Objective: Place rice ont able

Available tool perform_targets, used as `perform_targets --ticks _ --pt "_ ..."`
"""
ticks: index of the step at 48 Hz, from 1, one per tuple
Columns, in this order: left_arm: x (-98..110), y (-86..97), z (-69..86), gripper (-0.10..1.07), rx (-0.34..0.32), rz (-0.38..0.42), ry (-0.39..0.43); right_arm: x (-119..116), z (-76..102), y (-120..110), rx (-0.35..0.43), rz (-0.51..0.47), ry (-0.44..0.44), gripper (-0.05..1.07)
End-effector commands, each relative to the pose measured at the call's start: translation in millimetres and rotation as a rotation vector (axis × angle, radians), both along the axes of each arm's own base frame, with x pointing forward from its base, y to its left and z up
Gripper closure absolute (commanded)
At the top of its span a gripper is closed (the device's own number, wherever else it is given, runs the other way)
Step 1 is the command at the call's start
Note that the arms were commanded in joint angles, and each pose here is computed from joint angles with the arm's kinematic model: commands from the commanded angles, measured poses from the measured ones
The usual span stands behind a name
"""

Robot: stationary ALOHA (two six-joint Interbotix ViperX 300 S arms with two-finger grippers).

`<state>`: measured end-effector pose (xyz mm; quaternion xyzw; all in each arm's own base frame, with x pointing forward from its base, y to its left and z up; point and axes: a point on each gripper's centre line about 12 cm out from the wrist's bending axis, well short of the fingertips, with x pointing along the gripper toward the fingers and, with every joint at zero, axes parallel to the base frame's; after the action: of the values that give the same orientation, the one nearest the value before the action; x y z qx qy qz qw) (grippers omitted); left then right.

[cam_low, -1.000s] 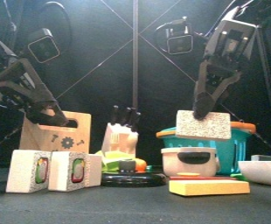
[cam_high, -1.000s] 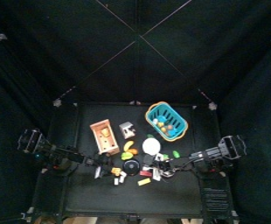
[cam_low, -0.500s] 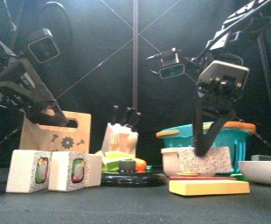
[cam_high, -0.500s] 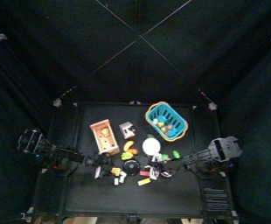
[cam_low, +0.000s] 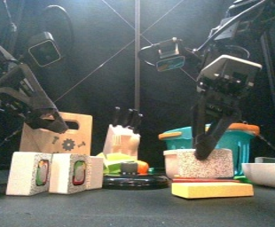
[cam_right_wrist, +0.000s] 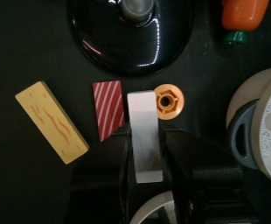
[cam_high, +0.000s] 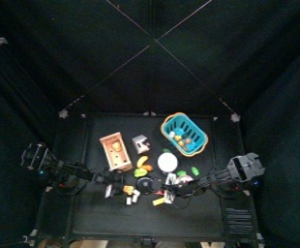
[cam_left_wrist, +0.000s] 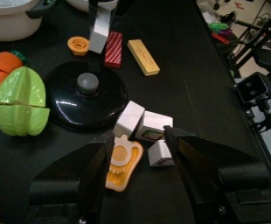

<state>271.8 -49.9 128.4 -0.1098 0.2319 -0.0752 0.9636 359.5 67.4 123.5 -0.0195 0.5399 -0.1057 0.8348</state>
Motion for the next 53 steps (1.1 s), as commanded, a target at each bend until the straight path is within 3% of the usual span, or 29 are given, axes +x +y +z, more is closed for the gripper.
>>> perform_targets --ticks 1,16,26,33,41,53 --pt "6 -0.9 5.9 0.11 -0.002 0.0 -0.025 7 13.4 -3 -0.025 -0.006 -0.024 0.48" --pt "4 -0.1 4.2 0.11 -0.003 0.002 -0.018 26 13.3 -15 -0.145 0.0 -0.005 0.48" --pt "3 -0.5 3.8 0.11 -0.003 0.0 -0.017 28 -0.4 -17 -0.232 -0.019 0.086 0.46" --pt "4 -0.1 3.8 0.11 -0.002 0.002 -0.017 31 -0.2 -10 -0.211 -0.003 0.067 0.37" --pt "4 -0.1 4.2 0.11 -0.004 0.003 -0.018 31 0.6 -2 -0.136 0.008 0.029 0.19" --pt "4 -0.7 5.1 0.11 -0.004 0.0 -0.021 22 11.9 3 -0.093 0.018 -0.005 0.15"
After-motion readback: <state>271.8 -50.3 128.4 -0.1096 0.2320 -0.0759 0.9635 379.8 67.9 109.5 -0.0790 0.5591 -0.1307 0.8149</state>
